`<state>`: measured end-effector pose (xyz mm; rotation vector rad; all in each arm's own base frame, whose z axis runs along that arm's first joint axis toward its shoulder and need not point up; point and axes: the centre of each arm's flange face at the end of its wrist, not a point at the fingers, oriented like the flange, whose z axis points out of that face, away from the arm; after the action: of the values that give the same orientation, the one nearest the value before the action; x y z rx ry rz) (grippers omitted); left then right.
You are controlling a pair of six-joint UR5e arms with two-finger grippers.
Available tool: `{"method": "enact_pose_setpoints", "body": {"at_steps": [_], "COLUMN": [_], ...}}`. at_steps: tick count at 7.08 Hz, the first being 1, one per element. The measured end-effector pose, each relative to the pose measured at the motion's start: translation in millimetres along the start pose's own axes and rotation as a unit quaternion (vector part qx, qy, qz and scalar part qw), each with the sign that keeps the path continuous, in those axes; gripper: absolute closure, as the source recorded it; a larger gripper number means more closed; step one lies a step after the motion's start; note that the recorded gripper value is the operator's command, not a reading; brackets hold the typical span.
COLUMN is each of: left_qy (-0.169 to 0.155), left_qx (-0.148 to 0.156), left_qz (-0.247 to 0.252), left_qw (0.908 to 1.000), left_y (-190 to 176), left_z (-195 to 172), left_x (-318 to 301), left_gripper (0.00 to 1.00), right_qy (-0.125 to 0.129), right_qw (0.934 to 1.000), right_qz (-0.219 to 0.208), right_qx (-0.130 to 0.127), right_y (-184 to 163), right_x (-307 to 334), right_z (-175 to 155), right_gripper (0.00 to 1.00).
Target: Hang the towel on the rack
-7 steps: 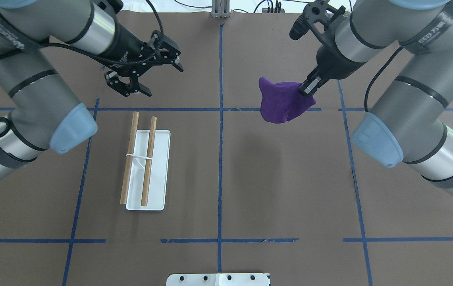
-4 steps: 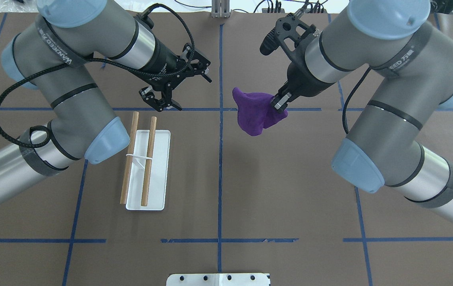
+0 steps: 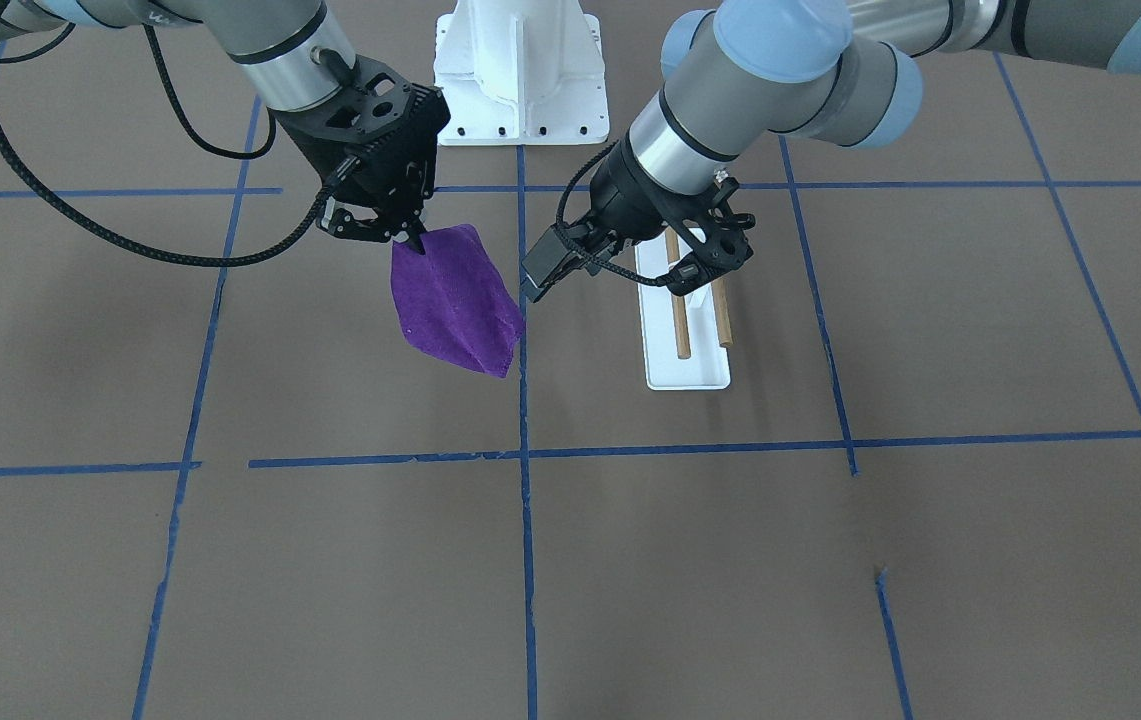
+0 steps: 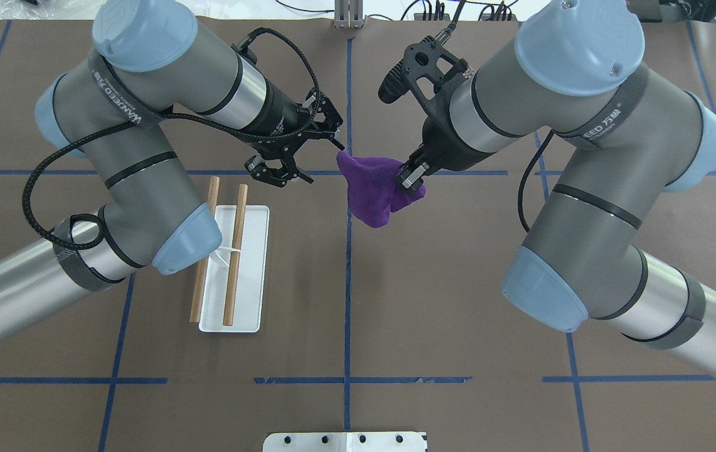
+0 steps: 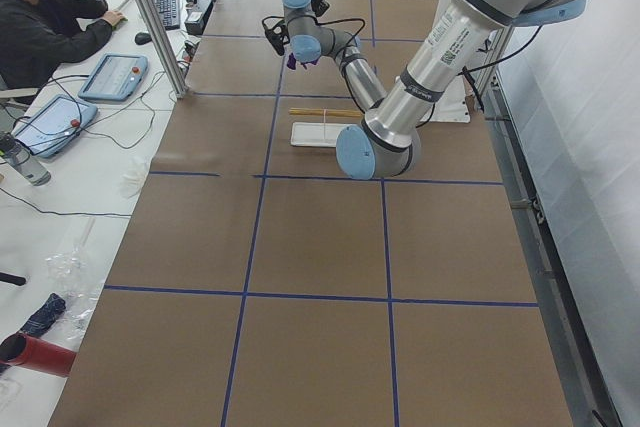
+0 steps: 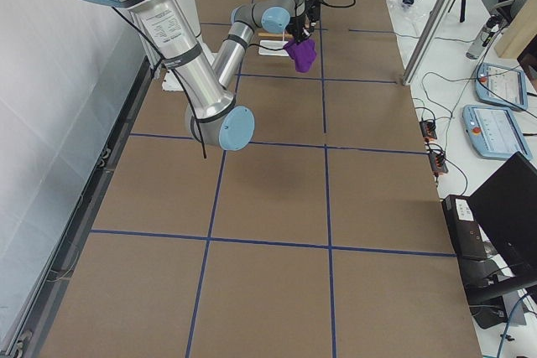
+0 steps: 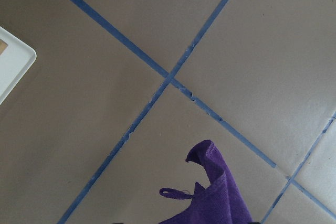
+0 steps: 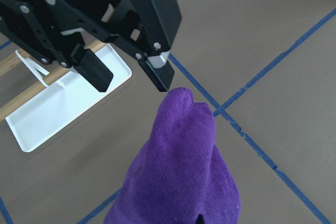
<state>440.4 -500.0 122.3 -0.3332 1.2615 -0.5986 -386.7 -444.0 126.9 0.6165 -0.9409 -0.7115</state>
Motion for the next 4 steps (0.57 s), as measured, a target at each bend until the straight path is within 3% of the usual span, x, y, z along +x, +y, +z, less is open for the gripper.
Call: {"method": "enact_pose_setpoints", "body": {"at_steps": [3,4], "left_qy": [0.004,0.005], "left_qx": [-0.003,-0.005], "left_qz": [0.002,0.005], "left_qw": [1.0000,1.0000], "left_y": [-2,-2], "left_z": [6,8], "left_x": [-2,-2], "left_gripper": [0.31,0.55], "right_qy": [-0.008,-0.010], "right_qw": [0.9999,0.9999], "right_qz": [0.003,0.004], "right_qx": [0.009,0.011], "right_y": [-8,-10], "right_x": [-12,-14], "right_z": [-5,-7], "right_gripper": [1.00,1.00]}}
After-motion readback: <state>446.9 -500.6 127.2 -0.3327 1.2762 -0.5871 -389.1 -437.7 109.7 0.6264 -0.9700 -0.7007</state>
